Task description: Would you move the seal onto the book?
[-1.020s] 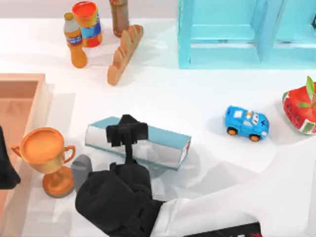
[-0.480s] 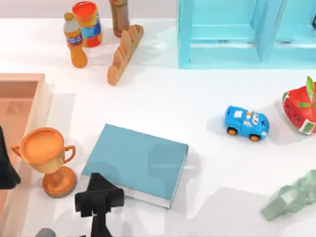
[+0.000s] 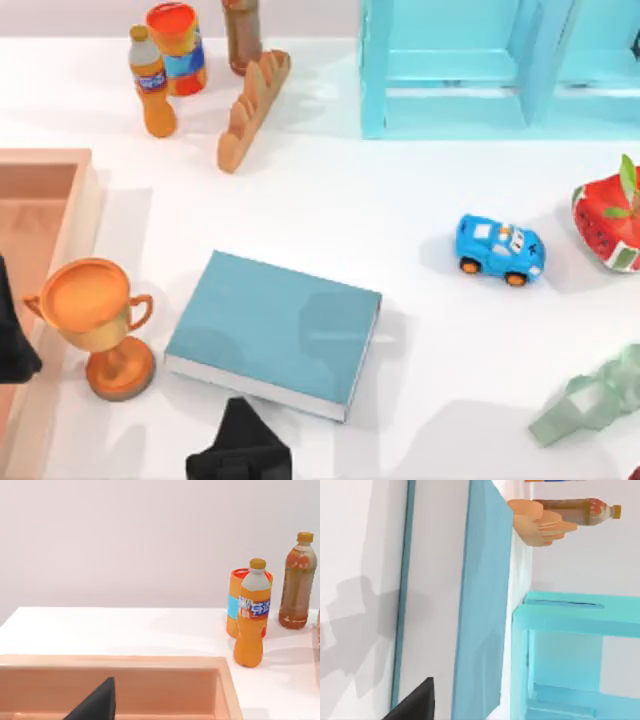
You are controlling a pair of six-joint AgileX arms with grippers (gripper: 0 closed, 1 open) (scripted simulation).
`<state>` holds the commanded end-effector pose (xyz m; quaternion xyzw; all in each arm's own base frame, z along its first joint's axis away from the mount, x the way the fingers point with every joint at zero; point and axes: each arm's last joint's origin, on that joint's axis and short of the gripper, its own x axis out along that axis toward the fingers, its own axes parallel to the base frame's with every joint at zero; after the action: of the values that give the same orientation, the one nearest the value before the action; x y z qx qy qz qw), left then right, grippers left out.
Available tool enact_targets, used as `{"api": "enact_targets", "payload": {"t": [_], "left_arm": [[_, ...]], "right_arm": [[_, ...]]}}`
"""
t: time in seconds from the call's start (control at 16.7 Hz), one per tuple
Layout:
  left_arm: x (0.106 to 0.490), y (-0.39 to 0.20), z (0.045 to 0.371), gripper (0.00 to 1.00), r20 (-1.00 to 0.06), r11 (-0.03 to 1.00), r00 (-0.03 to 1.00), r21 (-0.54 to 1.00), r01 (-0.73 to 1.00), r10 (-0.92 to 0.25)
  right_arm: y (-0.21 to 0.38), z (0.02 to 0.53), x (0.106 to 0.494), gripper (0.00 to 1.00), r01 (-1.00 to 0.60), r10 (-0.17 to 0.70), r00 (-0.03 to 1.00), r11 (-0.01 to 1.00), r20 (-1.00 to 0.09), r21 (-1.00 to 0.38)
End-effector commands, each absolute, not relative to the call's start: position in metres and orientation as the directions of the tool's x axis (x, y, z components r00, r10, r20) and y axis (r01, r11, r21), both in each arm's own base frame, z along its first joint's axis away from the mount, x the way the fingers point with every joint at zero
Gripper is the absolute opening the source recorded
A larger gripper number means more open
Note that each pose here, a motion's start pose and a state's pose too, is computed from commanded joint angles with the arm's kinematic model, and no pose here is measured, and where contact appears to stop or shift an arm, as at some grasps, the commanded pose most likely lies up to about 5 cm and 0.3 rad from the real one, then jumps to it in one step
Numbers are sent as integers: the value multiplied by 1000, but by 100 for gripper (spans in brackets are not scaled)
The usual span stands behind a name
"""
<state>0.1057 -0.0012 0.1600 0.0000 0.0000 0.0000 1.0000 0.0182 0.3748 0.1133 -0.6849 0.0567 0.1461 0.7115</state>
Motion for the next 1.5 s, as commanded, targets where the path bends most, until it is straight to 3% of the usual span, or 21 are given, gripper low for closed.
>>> {"api": "enact_targets", "payload": {"t": [0.42,0.6,0.84,1.14,1.32,1.5], "left_arm": [[106,-1,160,100,0,1000,1000,0,0,0],[106,-1,160,100,0,1000,1000,0,0,0],[106,-1,160,100,0,1000,1000,0,0,0],[106,-1,160,100,0,1000,1000,0,0,0],[106,-1,160,100,0,1000,1000,0,0,0],[106,-1,160,100,0,1000,1000,0,0,0]], "right_arm": [[372,112,20,100,-268,109,958,-4,-267,-963],[363,123,37,100,-309,89,949,53,-303,-950],[319,163,95,100,-394,28,915,283,-403,-874],[198,224,155,100,-353,35,882,712,-471,-607],[115,238,152,100,-231,70,916,896,-395,-379],[54,228,131,100,-112,64,966,976,-250,-185]]}}
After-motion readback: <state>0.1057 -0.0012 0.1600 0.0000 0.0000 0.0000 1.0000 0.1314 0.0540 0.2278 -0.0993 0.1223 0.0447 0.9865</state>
